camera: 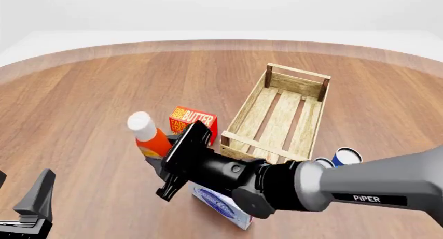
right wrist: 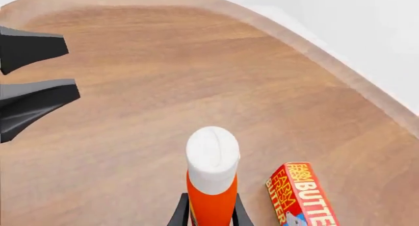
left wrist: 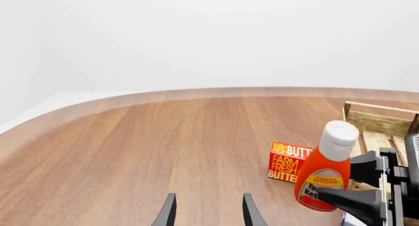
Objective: Pick up the ketchup, and put it in the wooden tray.
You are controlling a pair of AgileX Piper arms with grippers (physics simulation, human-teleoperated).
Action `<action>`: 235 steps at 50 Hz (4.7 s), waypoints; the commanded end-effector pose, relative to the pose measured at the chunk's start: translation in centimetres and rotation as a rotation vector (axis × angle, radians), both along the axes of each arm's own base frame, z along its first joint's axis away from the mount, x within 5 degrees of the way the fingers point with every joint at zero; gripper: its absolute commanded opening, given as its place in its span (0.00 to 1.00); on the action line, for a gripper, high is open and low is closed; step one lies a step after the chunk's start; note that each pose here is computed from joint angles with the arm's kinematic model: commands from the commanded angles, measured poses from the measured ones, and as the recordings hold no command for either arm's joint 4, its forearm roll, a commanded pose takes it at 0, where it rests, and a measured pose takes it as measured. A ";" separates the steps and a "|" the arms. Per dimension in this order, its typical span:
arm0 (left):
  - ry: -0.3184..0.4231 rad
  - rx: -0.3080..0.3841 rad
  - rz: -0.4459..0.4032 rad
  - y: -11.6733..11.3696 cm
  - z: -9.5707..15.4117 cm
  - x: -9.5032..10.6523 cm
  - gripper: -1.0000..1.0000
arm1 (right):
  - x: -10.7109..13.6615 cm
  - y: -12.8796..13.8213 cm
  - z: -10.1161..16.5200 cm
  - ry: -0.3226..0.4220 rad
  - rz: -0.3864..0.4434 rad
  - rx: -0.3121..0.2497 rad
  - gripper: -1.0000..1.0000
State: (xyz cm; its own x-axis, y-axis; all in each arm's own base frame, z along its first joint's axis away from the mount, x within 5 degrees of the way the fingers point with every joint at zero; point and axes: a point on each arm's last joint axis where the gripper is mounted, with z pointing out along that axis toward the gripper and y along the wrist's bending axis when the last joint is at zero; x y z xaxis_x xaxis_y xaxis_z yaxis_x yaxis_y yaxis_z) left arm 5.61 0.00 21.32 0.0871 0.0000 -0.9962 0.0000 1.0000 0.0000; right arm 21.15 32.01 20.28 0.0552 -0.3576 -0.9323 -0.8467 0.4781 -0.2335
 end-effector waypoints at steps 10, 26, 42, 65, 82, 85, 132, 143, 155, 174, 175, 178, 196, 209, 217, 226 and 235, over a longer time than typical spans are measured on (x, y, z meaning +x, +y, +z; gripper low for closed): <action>0.000 0.000 0.000 0.0 0.0 0.0 1.00 | 3.3 -5.0 4.1 -0.032 -0.149 0.020 0.00; 0.000 0.000 0.000 0.0 0.0 0.0 1.00 | 5.1 -11.1 5.1 -0.041 -0.313 0.027 0.00; 0.000 0.000 0.000 0.0 0.0 0.0 1.00 | 5.6 -16.9 5.7 -0.055 -0.475 0.057 0.00; 0.000 0.000 0.000 0.0 0.0 0.0 1.00 | 8.7 -21.5 4.2 -0.021 -0.663 0.099 0.00; 0.000 0.000 0.000 0.0 0.0 0.0 1.00 | 10.2 -23.1 0.7 0.016 -0.741 0.139 0.00; 0.000 0.000 0.000 0.0 0.0 0.0 1.00 | 10.6 -23.2 0.1 0.021 -0.747 0.143 0.00; 0.000 0.000 0.000 0.0 0.0 0.0 1.00 | 11.2 -20.8 -2.4 0.076 -0.698 0.167 0.00; 0.000 0.000 0.000 0.0 0.0 0.0 1.00 | 12.3 -21.0 -3.3 0.082 -0.715 0.158 0.00; 0.000 0.000 0.000 0.0 0.0 0.0 1.00 | 13.6 -21.2 -3.8 0.087 -0.731 0.145 0.00; 0.000 0.000 0.000 0.0 0.0 0.0 1.00 | 16.4 -22.4 -5.8 0.110 -0.784 0.135 0.00; 0.000 0.000 0.000 0.0 0.0 0.0 1.00 | 16.4 -22.4 -5.9 0.110 -0.784 0.134 0.00; 0.000 0.000 0.000 0.0 0.0 0.0 1.00 | 16.7 -22.5 -6.0 0.111 -0.788 0.130 0.00; 0.000 0.000 0.000 0.0 0.0 0.0 1.00 | 17.6 -22.1 -7.2 0.133 -0.785 0.108 0.00; 0.000 0.000 0.000 0.0 0.0 0.0 1.00 | 17.9 -22.2 -7.9 0.149 -0.791 0.097 0.00; 0.000 0.000 0.000 0.0 0.0 0.0 1.00 | 18.0 -22.3 -8.2 0.161 -0.799 0.099 0.00; 0.000 0.000 0.000 0.0 0.0 0.0 1.00 | 18.0 -22.5 -8.5 0.165 -0.801 0.088 0.00; 0.000 0.000 0.000 0.0 0.0 0.0 1.00 | 17.9 -22.5 -8.4 0.171 -0.804 0.099 0.00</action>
